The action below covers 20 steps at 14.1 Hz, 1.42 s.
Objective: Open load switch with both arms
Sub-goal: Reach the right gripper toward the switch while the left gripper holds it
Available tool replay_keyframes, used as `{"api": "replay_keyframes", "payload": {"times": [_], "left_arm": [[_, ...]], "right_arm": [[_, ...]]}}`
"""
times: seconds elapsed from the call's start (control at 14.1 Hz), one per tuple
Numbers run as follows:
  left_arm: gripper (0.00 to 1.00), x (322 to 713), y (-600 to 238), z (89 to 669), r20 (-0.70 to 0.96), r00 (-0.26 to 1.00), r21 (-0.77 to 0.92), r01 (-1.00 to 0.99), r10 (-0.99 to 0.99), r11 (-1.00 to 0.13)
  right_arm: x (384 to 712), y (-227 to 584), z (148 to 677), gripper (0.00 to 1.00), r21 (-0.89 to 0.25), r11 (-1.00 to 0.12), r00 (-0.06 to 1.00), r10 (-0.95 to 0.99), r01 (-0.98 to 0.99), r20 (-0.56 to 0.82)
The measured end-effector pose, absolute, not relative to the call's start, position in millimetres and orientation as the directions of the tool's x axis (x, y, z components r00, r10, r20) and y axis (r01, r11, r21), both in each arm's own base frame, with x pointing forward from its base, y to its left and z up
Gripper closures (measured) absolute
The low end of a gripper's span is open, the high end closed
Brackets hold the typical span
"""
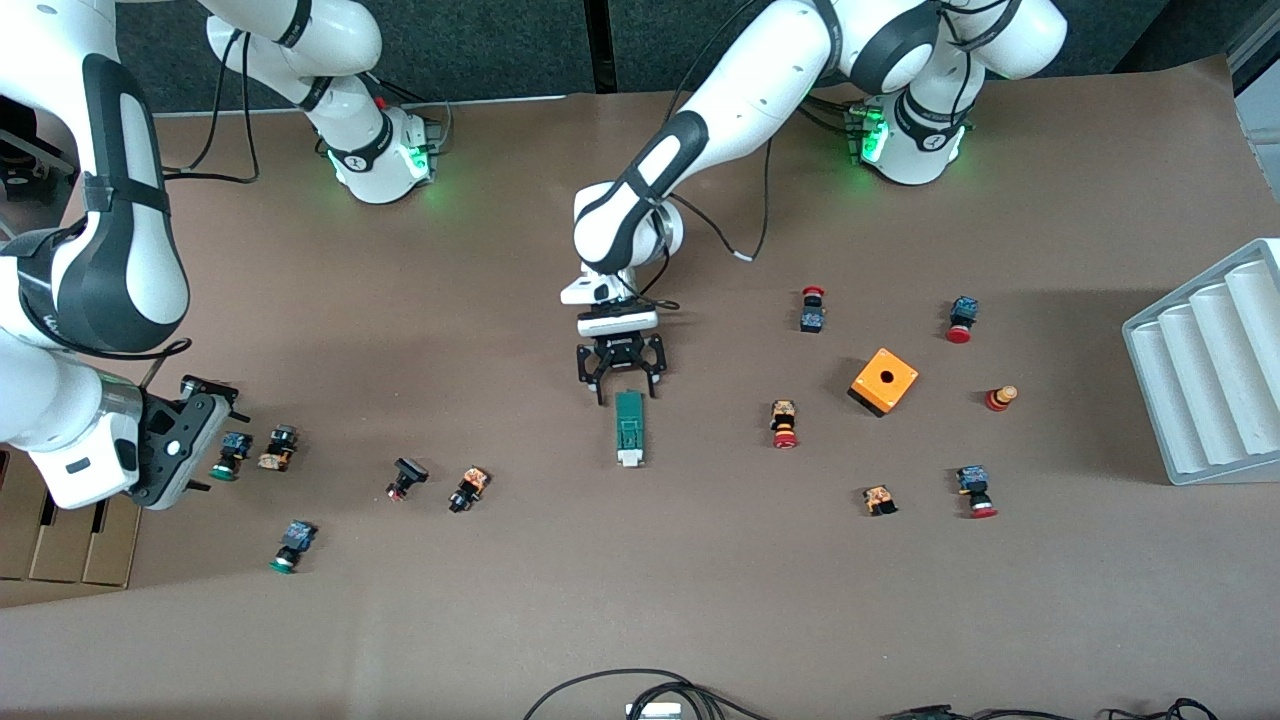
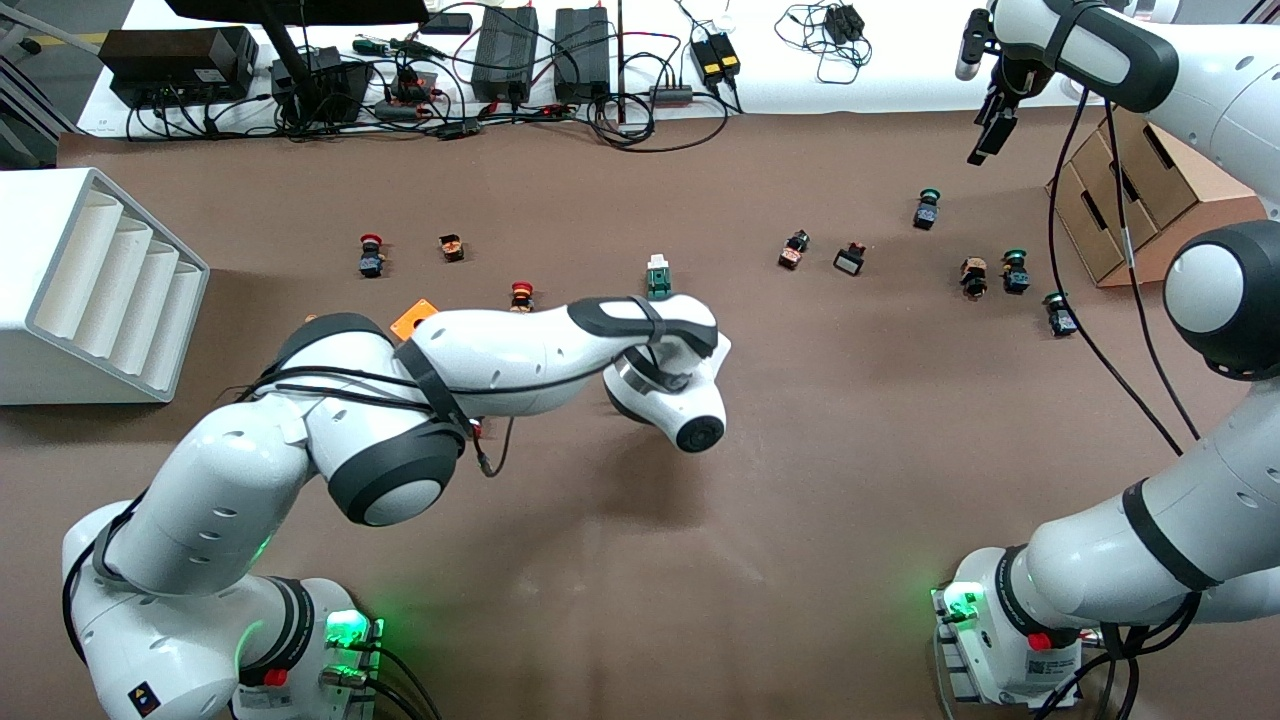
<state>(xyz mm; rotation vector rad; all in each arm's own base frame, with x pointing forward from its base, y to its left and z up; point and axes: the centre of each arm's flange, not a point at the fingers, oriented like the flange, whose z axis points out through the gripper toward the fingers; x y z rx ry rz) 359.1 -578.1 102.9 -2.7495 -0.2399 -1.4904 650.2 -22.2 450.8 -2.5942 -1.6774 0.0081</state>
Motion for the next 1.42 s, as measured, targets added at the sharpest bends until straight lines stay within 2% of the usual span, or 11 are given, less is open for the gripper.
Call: {"api": "replay_keyframes", "payload": {"times": [0.28,0.36,0.57,0.64,0.78,0.92,1.07,1.28,1.42], "left_arm": [[0.07,361,-570,84,0.866,0.482,0.094,0.106,0.134,-0.99],[0.07,362,-569,83,0.87,0.474,0.093,0.109,0.134,-0.99],[0.09,361,-567,78,0.883,0.453,0.078,0.114,0.121,-0.99],[0.13,360,-567,77,0.887,0.446,0.072,0.114,0.116,-0.991],[0.15,359,-567,76,0.892,0.439,0.066,0.109,0.108,-0.992],[0.16,359,-567,75,0.893,0.437,0.064,0.109,0.106,-0.992],[0.21,359,-567,75,0.894,0.435,0.064,0.11,0.106,-0.992],[0.48,358,-568,76,0.898,0.427,0.061,0.108,0.102,-0.992],[0.48,358,-568,76,0.899,0.426,0.061,0.107,0.101,-0.992]], "right_arm": [[653,-18,451,0.01,-0.028,-0.404,0.404,0.914,0.915,0.034],[655,-15,449,0.05,-0.02,-0.4,0.4,0.916,0.916,0.039],[664,15,437,0.08,0.006,-0.36,0.36,0.932,0.933,0.052],[666,30,432,0.14,0.012,-0.341,0.34,0.939,0.94,0.055],[669,59,425,0.18,0.025,-0.305,0.303,0.951,0.952,0.062],[671,75,419,0.19,0.041,-0.29,0.287,0.955,0.956,0.068],[675,77,412,0.19,0.05,-0.288,0.284,0.956,0.956,0.073],[680,94,399,0.18,0.072,-0.267,0.261,0.962,0.961,0.086],[678,133,393,0.18,0.095,-0.215,0.206,0.974,0.972,0.096]]}}
